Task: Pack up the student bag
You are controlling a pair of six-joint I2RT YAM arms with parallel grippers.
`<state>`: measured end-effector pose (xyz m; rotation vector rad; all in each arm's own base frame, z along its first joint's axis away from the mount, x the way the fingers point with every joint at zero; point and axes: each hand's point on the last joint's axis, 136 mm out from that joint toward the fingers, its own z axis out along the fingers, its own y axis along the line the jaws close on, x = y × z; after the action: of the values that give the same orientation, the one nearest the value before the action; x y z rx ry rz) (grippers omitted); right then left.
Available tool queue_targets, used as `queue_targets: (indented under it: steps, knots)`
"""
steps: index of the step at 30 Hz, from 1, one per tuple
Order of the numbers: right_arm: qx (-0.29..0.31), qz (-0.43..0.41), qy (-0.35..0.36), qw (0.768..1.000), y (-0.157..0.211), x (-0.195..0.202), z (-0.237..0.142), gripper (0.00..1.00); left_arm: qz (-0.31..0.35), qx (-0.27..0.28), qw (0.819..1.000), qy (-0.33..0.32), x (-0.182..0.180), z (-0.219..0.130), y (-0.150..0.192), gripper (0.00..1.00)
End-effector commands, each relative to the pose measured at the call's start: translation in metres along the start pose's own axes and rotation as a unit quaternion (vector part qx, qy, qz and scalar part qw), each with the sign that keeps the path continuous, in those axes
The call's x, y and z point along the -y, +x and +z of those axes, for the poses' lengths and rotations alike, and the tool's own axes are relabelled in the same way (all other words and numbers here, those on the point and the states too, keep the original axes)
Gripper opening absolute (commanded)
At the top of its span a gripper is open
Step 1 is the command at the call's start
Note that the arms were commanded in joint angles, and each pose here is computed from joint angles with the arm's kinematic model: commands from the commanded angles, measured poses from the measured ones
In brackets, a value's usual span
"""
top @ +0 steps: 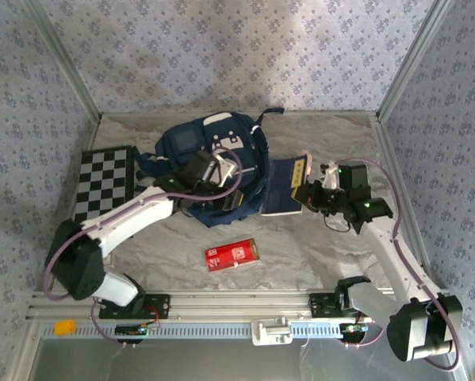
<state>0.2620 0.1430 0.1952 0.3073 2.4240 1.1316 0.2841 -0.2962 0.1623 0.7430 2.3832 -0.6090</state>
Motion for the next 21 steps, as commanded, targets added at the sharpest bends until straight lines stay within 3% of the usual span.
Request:
queue_targets:
  steps: [1,6,13,21]
  knots:
    - [-0.005,-0.006,0.016,1.000,0.011,0.017,-0.011,0.00,0.092,-0.037,0.995,-0.006,0.010,0.010,0.002,0.59]
    - [0.003,0.034,0.038,0.999,0.012,0.041,-0.021,0.00,0.144,-0.066,0.987,0.005,0.028,0.039,0.006,0.63]
    - [0.029,0.066,0.029,0.997,0.003,0.055,-0.029,0.00,0.158,-0.092,0.983,-0.024,0.017,0.070,0.004,0.64]
    - [0.038,0.067,0.017,0.997,-0.004,0.054,-0.029,0.00,0.154,-0.099,0.977,-0.112,-0.014,0.090,-0.009,0.52]
